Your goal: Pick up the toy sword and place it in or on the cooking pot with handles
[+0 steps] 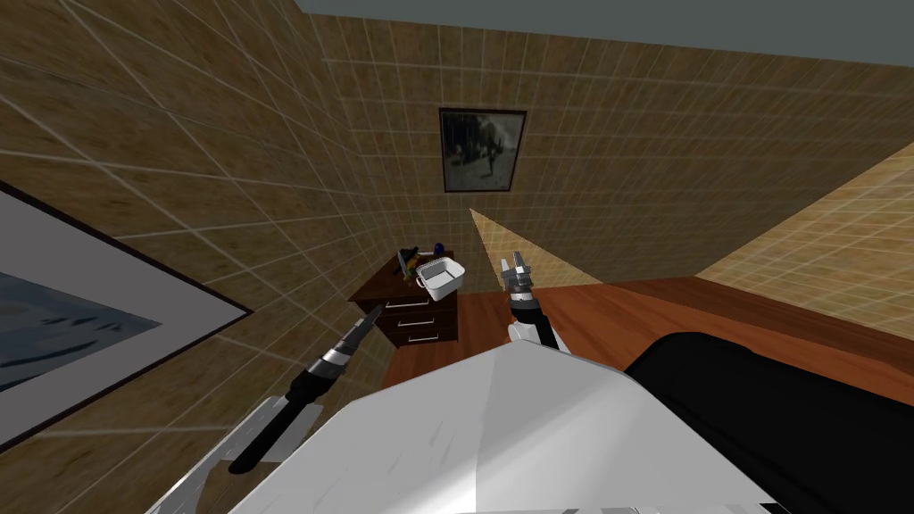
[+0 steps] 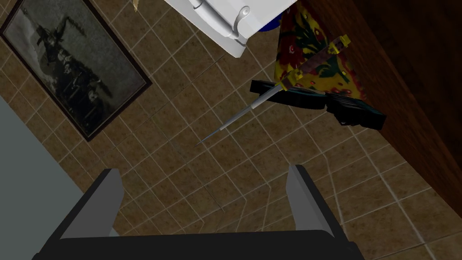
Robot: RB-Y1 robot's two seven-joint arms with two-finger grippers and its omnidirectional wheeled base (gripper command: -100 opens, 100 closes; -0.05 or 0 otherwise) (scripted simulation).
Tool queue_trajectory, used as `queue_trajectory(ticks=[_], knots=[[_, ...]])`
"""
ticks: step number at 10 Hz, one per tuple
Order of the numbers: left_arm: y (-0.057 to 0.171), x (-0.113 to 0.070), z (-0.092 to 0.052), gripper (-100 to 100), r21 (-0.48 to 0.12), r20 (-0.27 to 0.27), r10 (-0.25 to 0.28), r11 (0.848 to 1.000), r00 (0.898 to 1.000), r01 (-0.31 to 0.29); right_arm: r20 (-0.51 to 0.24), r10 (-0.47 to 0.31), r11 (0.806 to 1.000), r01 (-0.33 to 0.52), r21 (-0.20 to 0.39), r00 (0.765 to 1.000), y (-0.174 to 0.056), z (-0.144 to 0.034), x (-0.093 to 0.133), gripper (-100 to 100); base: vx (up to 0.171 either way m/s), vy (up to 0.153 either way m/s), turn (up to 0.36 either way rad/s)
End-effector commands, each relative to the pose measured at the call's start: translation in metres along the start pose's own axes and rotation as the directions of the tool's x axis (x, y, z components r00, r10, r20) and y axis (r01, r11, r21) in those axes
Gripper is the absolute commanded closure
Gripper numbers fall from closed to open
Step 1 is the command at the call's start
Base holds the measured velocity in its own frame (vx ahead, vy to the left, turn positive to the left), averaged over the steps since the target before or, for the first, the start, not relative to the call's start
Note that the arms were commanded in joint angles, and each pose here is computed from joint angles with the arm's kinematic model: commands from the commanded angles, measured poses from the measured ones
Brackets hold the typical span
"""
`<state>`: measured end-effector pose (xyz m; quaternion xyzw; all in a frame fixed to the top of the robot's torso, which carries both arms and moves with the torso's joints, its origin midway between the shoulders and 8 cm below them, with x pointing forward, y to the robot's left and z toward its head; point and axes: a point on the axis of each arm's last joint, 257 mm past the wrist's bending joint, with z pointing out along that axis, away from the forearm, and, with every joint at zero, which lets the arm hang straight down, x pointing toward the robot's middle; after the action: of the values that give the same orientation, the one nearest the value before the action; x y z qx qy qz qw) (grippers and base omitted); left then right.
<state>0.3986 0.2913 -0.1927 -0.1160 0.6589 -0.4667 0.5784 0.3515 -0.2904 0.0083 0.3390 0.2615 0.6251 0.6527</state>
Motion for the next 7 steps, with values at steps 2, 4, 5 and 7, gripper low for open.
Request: queue_trajectory(ticks=[2,4,5,7], knots=[[0.018,0.002,-0.005,-100,-0.02,-0.074,0.052,0.998,0.996,-0.054,0.0,0.0,1.0,0.0,0.0,1.0,0.0,0.0,0.0,0,0.01,-0.066,0.001],[0.034,0.0,-0.009,-100,-0.04,-0.122,0.087,0.995,0.989,-0.093,0.0,0.0,1.0,0.0,0.0,1.0,0.0,0.0,0.0,0,0.015,-0.085,-0.004],[0.045,0.0,-0.015,-100,-0.066,-0.123,0.083,0.994,0.989,-0.092,0.0,0.0,1.0,0.0,0.0,1.0,0.0,0.0,0.0,0,0.015,-0.087,0.001],[0.062,-0.005,-0.021,-100,-0.09,-0.17,0.116,0.987,0.978,-0.133,0.0,0.0,1.0,0.0,0.0,1.0,0.0,0.0,0.0,0,0.012,-0.082,-0.008]])
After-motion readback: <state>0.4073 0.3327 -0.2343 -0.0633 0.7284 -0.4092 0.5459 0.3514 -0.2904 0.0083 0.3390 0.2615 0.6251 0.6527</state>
